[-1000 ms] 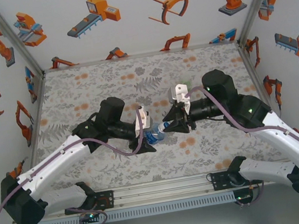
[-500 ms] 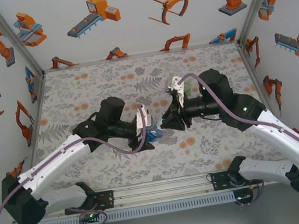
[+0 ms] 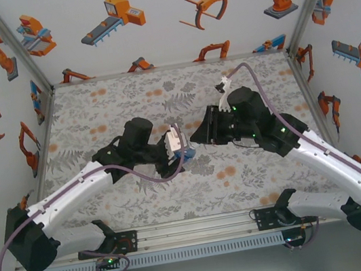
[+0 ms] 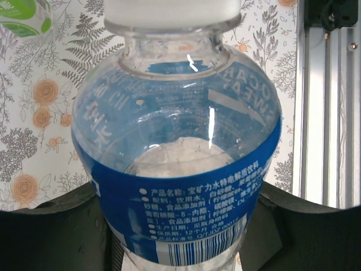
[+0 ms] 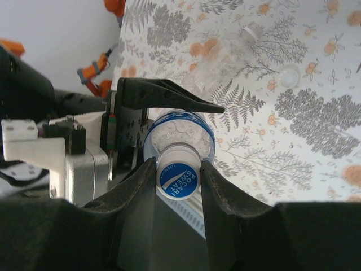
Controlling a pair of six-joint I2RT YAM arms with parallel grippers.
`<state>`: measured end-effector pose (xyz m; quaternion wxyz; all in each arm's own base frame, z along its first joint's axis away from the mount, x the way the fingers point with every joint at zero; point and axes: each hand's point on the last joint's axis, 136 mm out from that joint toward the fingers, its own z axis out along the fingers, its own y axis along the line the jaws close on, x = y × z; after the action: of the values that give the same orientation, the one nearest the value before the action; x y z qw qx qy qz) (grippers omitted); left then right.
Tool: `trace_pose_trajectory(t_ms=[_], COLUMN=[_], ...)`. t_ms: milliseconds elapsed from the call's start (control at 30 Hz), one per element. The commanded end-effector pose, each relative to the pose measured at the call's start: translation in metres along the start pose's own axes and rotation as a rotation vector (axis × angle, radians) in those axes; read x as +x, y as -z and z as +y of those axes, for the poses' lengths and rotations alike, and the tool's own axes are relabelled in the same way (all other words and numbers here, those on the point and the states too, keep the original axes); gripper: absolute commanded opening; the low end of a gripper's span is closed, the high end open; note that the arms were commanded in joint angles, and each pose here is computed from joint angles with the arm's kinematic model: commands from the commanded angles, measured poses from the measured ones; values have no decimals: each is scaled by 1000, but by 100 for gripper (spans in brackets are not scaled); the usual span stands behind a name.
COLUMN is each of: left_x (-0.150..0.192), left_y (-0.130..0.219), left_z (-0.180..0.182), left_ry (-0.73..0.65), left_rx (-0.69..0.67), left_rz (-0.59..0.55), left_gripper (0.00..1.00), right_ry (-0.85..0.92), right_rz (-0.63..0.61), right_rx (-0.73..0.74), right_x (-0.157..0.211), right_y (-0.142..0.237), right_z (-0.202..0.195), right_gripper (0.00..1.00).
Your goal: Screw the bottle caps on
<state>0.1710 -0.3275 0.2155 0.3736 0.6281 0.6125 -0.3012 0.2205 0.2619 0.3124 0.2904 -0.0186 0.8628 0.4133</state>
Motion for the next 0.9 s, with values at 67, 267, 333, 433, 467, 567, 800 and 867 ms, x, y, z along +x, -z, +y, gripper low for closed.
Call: trace_pose_trajectory(t_ms=[67, 267, 333, 433, 467, 567, 800, 867], left_x=[-34, -31, -30, -29, -29, -30, -33, -35], left_y=[1, 0, 0, 1, 1, 2, 5, 6], left_z=[2, -1, -3, -6, -7, -12, -32, -38], left_ry=[-60, -56, -55, -52, -52, -58, -81, -81], left_rx=[4, 23, 32, 48, 55, 80, 188, 222], left_rz=[-124, -113, -107, -105, -106, -114, -152, -165], left_gripper=[0, 0, 0, 0, 0, 0, 0, 0], right_ry=[-166, -23, 56, 232, 303, 525, 875, 966], right_rz=[-15, -62, -83, -77, -72, -57, -22, -16], right_rx=[40, 8, -32, -126, -156, -263, -404, -461], right_x=[1, -14, -20, -22, -21, -12, 15, 25], right_y=[-9, 1, 6, 13, 16, 24, 44, 50], right_z=[-11, 4, 16, 41, 48, 68, 82, 84], right_gripper=[0, 36, 46, 54, 54, 56, 56, 56])
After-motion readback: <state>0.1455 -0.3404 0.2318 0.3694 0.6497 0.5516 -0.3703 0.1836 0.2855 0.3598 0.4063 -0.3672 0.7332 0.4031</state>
